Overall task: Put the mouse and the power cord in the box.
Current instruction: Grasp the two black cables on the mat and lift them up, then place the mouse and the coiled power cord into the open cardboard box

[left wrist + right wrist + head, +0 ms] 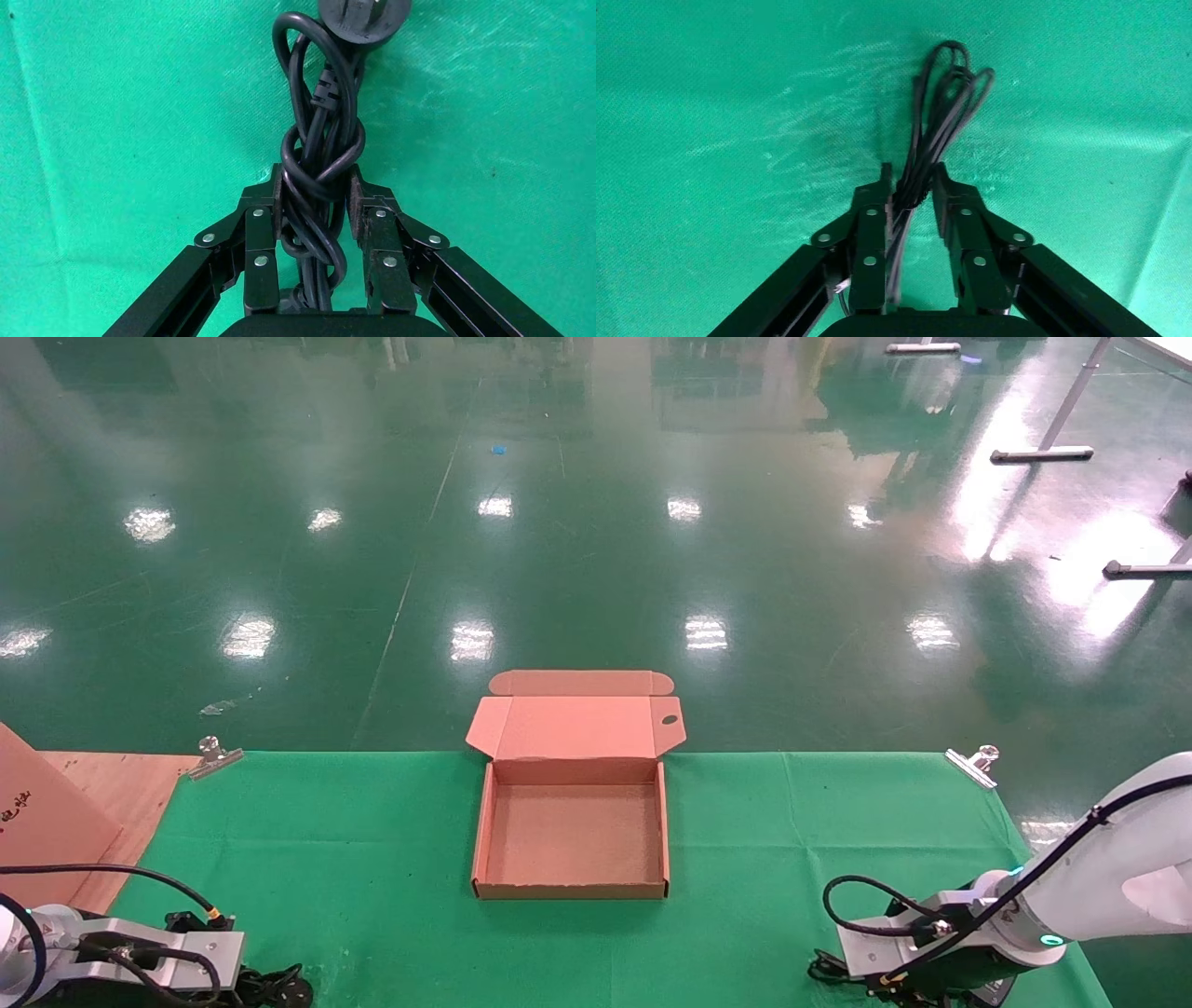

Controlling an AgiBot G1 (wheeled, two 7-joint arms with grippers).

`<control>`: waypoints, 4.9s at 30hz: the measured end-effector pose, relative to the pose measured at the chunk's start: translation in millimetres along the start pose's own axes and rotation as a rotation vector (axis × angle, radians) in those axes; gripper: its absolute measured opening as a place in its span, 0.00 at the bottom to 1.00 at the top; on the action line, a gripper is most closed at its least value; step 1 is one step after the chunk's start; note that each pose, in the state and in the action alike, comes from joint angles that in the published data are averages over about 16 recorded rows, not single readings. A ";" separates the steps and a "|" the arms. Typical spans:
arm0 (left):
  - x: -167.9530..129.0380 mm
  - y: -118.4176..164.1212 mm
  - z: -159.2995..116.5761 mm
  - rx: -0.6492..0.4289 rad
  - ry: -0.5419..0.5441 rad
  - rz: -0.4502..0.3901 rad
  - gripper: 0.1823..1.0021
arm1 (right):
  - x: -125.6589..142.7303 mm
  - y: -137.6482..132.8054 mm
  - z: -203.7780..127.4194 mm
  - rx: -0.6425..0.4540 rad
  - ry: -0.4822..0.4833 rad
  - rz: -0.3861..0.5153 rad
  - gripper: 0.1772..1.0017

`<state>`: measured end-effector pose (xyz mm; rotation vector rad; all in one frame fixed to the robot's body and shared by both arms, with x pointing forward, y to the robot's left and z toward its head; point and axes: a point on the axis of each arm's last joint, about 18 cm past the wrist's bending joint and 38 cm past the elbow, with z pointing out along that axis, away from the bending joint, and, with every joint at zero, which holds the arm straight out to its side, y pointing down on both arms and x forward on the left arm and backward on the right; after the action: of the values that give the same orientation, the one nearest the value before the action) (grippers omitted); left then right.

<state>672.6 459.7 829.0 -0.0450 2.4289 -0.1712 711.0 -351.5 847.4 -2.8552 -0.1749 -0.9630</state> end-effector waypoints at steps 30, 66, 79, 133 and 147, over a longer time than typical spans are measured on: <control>-104.7 -99.7 -141.3 0.256 -0.121 0.229 0.21 | 94.5 -50.4 -172.7 0.264 0.236 -0.125 0.05; -154.9 -234.6 -71.0 0.497 -0.585 0.439 0.21 | 150.1 -207.0 -214.3 0.373 0.361 -0.311 0.05; -104.4 -267.3 41.4 0.391 -0.708 0.467 0.21 | 139.2 -188.9 -214.9 0.382 0.314 -0.309 0.05; -93.8 -244.5 31.8 0.594 -0.556 0.073 0.78 | 127.6 -217.2 -174.9 0.414 0.262 -0.339 0.05; -90.3 -162.3 -27.7 0.735 -0.588 -0.008 0.97 | 126.9 -265.5 -149.6 0.429 0.339 -0.365 0.05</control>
<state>721.1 309.1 930.1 0.1981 1.6666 -0.9043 683.0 -103.8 1063.9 -2.2731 -0.7810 -1.2720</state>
